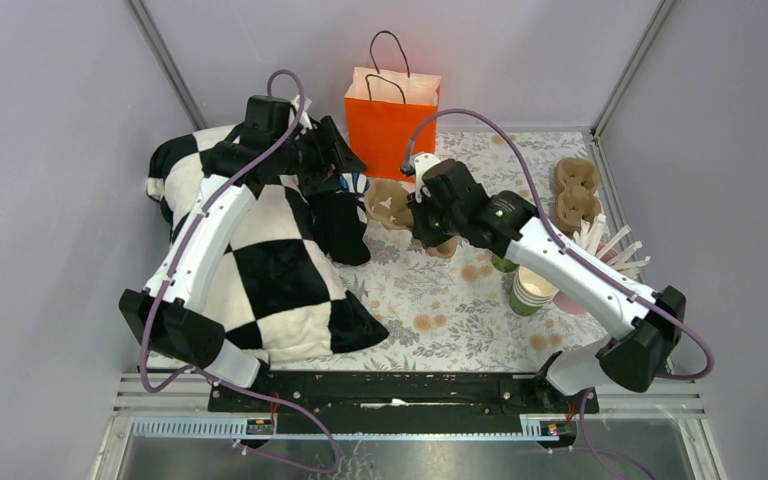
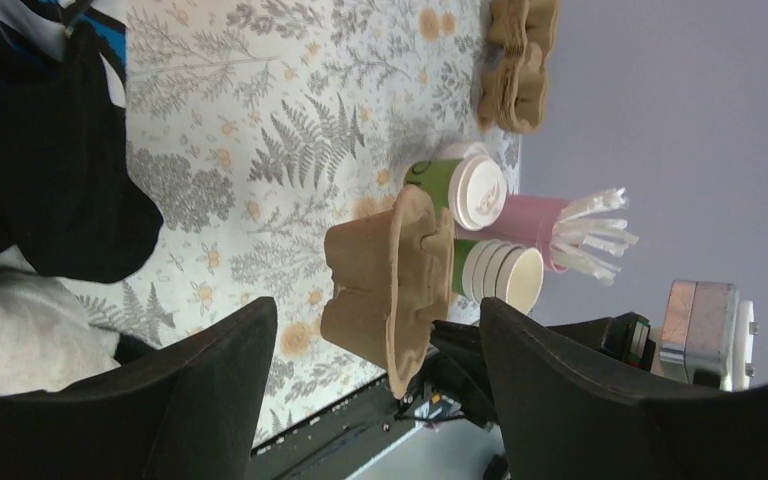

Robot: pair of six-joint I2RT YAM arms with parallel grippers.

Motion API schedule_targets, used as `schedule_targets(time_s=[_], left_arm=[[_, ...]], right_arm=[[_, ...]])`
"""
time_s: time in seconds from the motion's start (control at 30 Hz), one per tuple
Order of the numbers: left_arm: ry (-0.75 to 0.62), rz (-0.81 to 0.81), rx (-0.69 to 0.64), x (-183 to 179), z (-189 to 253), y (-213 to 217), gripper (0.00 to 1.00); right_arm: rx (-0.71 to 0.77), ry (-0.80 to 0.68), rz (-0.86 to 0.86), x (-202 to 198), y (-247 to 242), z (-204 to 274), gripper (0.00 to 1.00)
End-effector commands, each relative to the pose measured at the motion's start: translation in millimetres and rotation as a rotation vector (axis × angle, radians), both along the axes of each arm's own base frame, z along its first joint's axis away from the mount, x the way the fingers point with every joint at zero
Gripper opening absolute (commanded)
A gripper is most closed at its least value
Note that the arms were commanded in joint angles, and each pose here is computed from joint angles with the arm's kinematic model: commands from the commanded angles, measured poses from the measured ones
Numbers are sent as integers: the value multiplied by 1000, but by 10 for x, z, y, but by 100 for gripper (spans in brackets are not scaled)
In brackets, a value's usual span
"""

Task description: Pack the takeout coffee

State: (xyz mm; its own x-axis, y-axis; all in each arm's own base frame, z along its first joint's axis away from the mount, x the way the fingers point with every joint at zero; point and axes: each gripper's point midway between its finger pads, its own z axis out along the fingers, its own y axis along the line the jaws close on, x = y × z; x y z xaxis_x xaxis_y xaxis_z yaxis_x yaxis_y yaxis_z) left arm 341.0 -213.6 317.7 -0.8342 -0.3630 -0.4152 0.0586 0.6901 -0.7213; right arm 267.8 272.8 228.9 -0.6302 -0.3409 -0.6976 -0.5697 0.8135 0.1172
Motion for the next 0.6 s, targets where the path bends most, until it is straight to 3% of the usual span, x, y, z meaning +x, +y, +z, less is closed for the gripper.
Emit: schedule_targets(time_s=[0.0, 0.2, 0.4, 0.57], left_arm=[[-39, -22, 51, -105, 172, -131, 77], [-68, -37, 169, -229, 131, -328, 73], [-81, -28, 277, -271, 2, -410, 61], [-86, -22, 331, -282, -76, -388, 59]], right_arm=[[93, -95, -15, -29, 60, 272, 0], [62, -104, 9, -85, 7, 272, 0], [61, -100, 22, -110, 5, 272, 0], [63, -93, 35, -132, 19, 256, 0]])
